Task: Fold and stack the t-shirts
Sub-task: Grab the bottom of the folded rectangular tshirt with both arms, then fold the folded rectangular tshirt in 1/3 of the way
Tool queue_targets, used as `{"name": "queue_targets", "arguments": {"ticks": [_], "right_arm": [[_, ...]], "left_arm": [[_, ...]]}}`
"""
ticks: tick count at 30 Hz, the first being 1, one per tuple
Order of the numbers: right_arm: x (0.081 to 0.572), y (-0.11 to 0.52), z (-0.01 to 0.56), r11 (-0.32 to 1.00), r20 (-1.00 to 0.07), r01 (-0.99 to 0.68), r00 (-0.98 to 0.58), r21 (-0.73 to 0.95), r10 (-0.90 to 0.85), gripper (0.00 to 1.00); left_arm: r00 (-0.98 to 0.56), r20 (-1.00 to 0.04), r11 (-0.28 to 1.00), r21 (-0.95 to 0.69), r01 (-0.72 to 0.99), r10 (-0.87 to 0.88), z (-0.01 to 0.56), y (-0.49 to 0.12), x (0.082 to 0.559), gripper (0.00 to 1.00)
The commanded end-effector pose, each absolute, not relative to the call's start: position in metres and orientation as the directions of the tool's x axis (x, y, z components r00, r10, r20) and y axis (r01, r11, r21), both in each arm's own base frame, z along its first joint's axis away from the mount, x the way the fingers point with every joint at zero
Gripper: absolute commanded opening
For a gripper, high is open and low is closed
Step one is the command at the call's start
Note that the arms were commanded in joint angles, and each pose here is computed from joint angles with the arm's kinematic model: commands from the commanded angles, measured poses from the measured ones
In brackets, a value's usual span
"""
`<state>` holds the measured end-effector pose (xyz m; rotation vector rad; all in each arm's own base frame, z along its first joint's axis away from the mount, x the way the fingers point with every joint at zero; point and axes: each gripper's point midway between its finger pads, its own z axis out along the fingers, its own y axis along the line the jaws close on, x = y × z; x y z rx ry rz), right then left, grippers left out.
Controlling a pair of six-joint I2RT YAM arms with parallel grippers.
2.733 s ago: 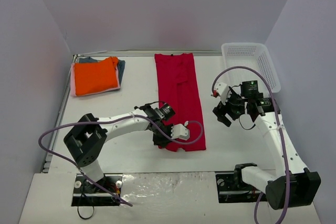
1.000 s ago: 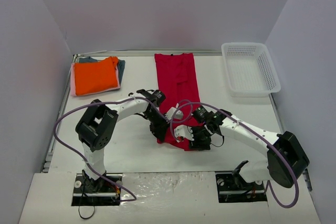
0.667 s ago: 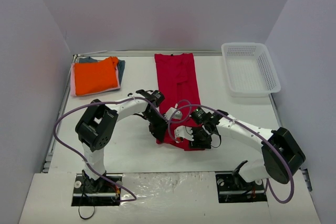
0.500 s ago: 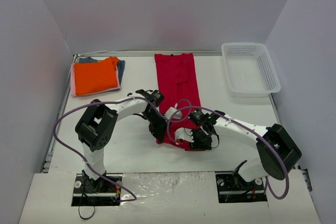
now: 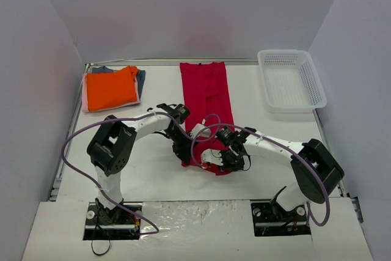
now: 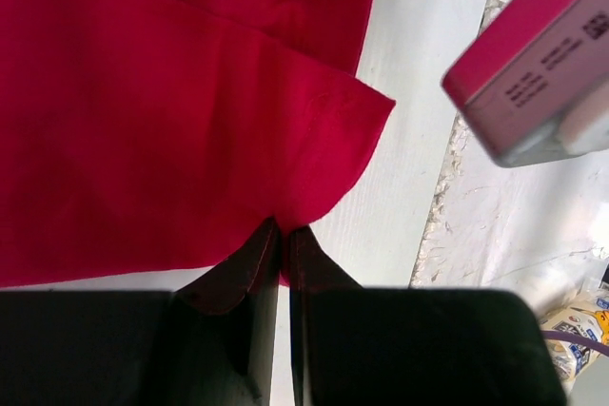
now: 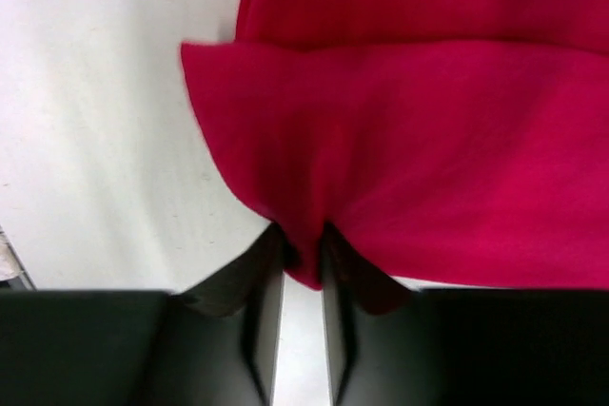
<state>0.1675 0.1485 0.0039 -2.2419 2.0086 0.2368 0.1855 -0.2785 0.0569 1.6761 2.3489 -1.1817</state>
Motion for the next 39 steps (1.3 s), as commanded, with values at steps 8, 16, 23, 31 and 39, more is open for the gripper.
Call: {"name": "queue_targets", "arguments": {"ticks": [8,16,23,31,39], "right_arm": [[0.157,0.157,0.025,-0.097,-0.228,-0.993,0.079,0.070,-0.971,0.02],[0.156,0.169,0.069,-0.094,-0.315,-0.995,0.077,0.038,-0.946,0.00],[0.149,0.159,0.082,-0.105,-0.291,-0.992,0.080,0.073,-0.954,0.00],[0.139,0.161,0.102,-0.136,-0.343,-0.985,0.091,0.110,-0.935,0.00],[0.129,0.164,0.117,-0.174,-0.397,-0.975,0.105,0.142,-0.912,0.00]], "left_arm": [[-0.391,-0.479,0.102,-0.523,0.846,0.786,0.079,-0.279,0.188,0.02],[-0.340,-0.560,0.047,-0.471,0.881,0.756,0.109,-0.276,0.183,0.02],[-0.297,-0.582,-0.024,-0.479,0.878,0.757,0.124,-0.266,0.163,0.02],[-0.315,-0.534,-0.074,-0.585,0.808,0.785,0.135,-0.251,0.130,0.02],[-0.307,-0.567,-0.091,-0.567,0.819,0.764,0.145,-0.249,0.124,0.02]]}}
